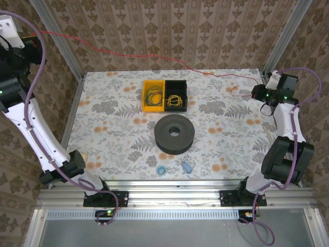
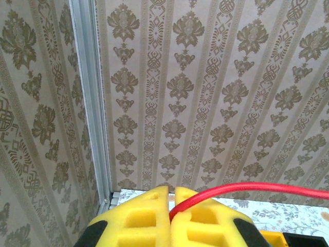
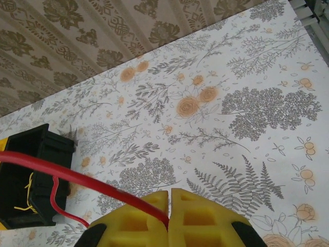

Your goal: Wrap the cables

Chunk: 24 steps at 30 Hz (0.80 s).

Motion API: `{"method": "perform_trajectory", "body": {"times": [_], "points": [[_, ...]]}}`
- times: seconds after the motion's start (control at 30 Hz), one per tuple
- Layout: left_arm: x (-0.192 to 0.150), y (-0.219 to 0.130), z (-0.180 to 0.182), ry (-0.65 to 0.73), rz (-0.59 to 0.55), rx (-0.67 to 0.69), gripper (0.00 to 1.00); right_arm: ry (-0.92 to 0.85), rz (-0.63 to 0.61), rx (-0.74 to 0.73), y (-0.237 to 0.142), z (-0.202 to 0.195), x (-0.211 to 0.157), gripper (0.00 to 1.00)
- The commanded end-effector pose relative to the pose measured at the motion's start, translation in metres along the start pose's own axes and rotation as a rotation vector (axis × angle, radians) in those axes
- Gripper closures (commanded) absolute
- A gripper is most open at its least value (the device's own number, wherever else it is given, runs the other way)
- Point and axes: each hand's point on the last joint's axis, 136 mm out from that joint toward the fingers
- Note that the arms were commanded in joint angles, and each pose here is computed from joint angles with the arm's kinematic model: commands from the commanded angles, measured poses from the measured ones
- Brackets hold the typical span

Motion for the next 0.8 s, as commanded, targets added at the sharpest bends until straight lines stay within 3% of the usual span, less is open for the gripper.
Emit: {"method": "perform_trajectory", "body": {"times": [0.0, 0.27, 0.43, 0.63, 0.77], "points": [[0.023, -0.014, 0.031, -0.005, -0.077, 0.135, 1.0, 0.049, 0.021, -0.133, -0.001, -0.041, -0.002, 1.0], [0.029, -0.014, 0.046, -0.009, -0.094, 0.167, 1.0, 0.055, 0.034, -0.122, 0.001, -0.042, -0.004, 1.0], [0.032, -0.008, 0.029, -0.009, -0.108, 0.097, 1.0, 0.022, 0.043, 0.016, 0.008, -0.009, -0.01, 1.0], [0.044, -0.004, -0.024, 0.007, -0.146, -0.057, 1.0, 0.032, 0.058, 0.184, 0.026, 0.049, -0.02, 0.99], [0.049, 0.001, -0.087, 0.049, -0.174, -0.204, 1.0, 0.001, 0.056, 0.239, 0.041, 0.094, -0.024, 0.99]]}}
Point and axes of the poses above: each hand's point on the last joint's axis, 136 mm out from that joint toward the fingers, its own y axis out along the fingers, its own z axis along the line the jaws close on, x = y × z, and after that the axes turned 8 degrees about y, right-handed
